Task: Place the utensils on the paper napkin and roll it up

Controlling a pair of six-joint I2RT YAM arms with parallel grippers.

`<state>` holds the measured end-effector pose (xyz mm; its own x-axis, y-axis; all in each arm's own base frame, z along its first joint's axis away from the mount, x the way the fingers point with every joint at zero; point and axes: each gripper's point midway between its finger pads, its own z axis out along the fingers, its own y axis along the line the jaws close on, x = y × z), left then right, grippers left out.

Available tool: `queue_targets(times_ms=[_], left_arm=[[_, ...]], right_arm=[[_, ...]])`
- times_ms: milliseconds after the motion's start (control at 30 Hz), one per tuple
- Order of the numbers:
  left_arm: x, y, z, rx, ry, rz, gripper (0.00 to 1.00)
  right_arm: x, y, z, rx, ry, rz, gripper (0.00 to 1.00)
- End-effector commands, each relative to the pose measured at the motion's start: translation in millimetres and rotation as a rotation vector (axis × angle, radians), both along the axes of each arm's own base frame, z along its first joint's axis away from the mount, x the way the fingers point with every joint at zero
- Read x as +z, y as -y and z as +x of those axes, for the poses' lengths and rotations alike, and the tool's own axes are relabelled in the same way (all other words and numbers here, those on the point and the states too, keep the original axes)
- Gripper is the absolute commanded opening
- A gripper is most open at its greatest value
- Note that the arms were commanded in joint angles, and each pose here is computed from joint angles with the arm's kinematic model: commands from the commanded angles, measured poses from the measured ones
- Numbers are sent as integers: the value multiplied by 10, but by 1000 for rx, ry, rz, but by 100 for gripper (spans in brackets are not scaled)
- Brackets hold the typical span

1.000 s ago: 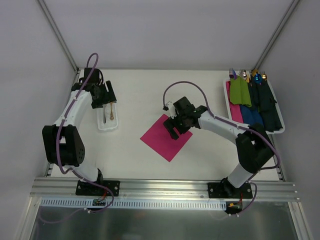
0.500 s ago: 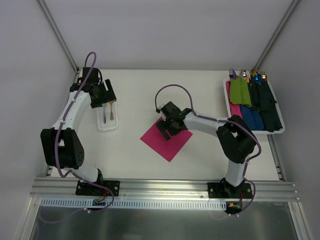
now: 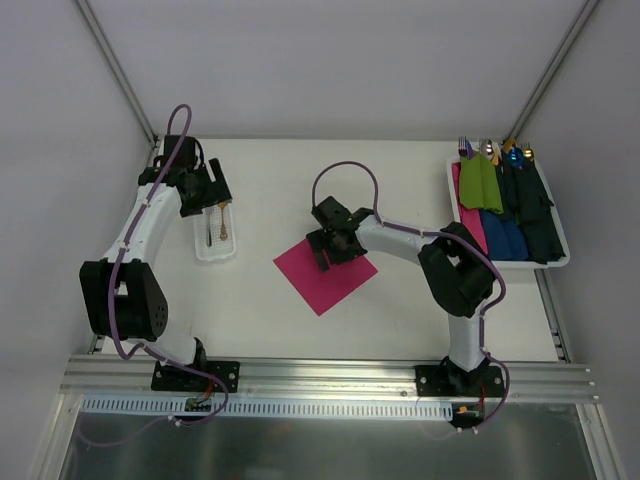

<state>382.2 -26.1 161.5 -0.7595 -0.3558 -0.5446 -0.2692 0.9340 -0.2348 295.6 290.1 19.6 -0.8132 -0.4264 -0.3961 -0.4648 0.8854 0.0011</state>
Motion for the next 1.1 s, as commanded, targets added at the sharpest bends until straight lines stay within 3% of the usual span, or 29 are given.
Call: queue_targets(times_ms=[0, 367, 500, 733, 1067], left_arm=[[94, -32, -17, 4, 23, 14, 78], [64, -28, 169, -58, 17, 41, 78], [-105, -123, 277, -66, -25, 102, 59], [-514, -207, 499, -78, -122, 155, 34], [-980, -265, 621, -75, -222, 181, 25]], right_arm=[[61, -54, -69, -18, -32, 17, 83], [1312, -178, 69, 151, 191, 173, 93], [1627, -158, 2, 253, 245, 209, 99], [1579, 39, -334, 375, 154, 258, 99], [1455, 275, -506, 391, 79, 285, 99]])
